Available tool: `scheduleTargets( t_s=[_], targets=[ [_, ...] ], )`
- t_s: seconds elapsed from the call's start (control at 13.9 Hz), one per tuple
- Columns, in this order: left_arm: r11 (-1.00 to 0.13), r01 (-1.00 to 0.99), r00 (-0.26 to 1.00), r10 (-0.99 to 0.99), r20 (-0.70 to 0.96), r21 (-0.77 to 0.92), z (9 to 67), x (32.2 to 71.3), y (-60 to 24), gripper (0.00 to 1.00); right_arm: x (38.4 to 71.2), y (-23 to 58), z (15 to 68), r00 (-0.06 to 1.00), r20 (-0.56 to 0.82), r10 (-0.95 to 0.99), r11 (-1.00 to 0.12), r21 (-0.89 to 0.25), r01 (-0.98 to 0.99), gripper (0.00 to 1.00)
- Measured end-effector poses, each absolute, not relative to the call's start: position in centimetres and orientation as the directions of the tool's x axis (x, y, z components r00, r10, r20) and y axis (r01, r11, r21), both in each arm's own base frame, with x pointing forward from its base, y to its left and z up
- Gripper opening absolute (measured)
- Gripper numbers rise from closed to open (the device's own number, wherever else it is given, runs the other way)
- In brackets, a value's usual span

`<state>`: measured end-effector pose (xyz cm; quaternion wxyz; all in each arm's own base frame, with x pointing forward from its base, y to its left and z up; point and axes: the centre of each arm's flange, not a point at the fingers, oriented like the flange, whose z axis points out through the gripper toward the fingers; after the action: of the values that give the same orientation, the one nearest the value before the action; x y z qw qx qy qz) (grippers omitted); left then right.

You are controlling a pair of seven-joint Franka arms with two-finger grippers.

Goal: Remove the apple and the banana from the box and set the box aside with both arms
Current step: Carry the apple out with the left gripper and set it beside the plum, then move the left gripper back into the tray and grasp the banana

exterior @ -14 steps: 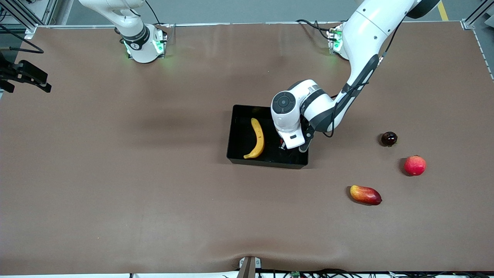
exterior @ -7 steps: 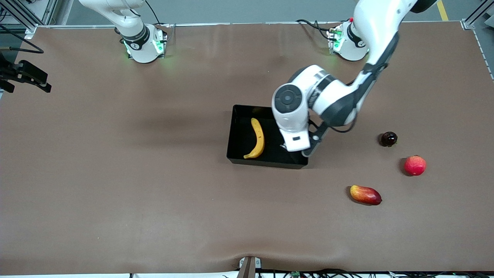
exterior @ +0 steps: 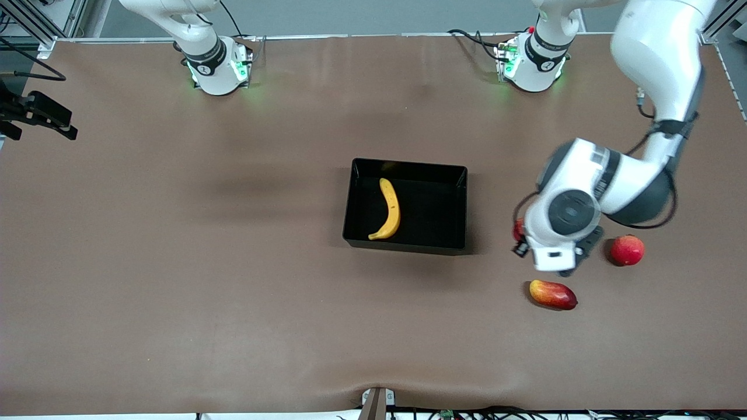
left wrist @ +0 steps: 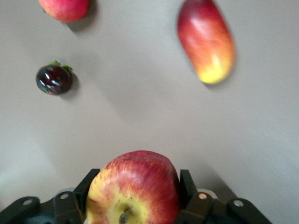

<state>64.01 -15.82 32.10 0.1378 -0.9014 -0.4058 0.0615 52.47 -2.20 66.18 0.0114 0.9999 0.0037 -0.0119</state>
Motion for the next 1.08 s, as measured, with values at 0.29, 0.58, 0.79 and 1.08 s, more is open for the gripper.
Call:
scheduleTargets(
  t_s=[0.29, 0.58, 0.79, 1.08],
  targets=[
    [-0.638, 0.706, 0.667, 0.745, -0.015, -0.308, 24.7, 62.7, -9.6, 0.74, 52.5, -2.2, 66.2, 1.0, -0.024, 0.007, -1.0, 0.023, 0.008, 1.0],
    [-0.639, 0.698, 0.674, 0.738, -0.004, -0.323, 20.2, 61.6, -5.6, 0.74, 52.5, -2.2, 66.2, 1.0, -0.024, 0.007, -1.0, 0.023, 0.007, 1.0],
    [-0.651, 0.682, 0.685, 0.728, -0.02, -0.332, 18.4, 61.2, -5.8, 0.74, 52.5, -2.2, 66.2, 1.0, -0.024, 0.007, -1.0, 0.023, 0.007, 1.0],
    [-0.659, 0.676, 0.695, 0.719, -0.013, -0.33, 19.8, 61.4, -6.7, 1.0, 52.5, -2.2, 66.1, 1.0, -0.025, 0.006, -1.0, 0.023, 0.006, 1.0]
  ],
)
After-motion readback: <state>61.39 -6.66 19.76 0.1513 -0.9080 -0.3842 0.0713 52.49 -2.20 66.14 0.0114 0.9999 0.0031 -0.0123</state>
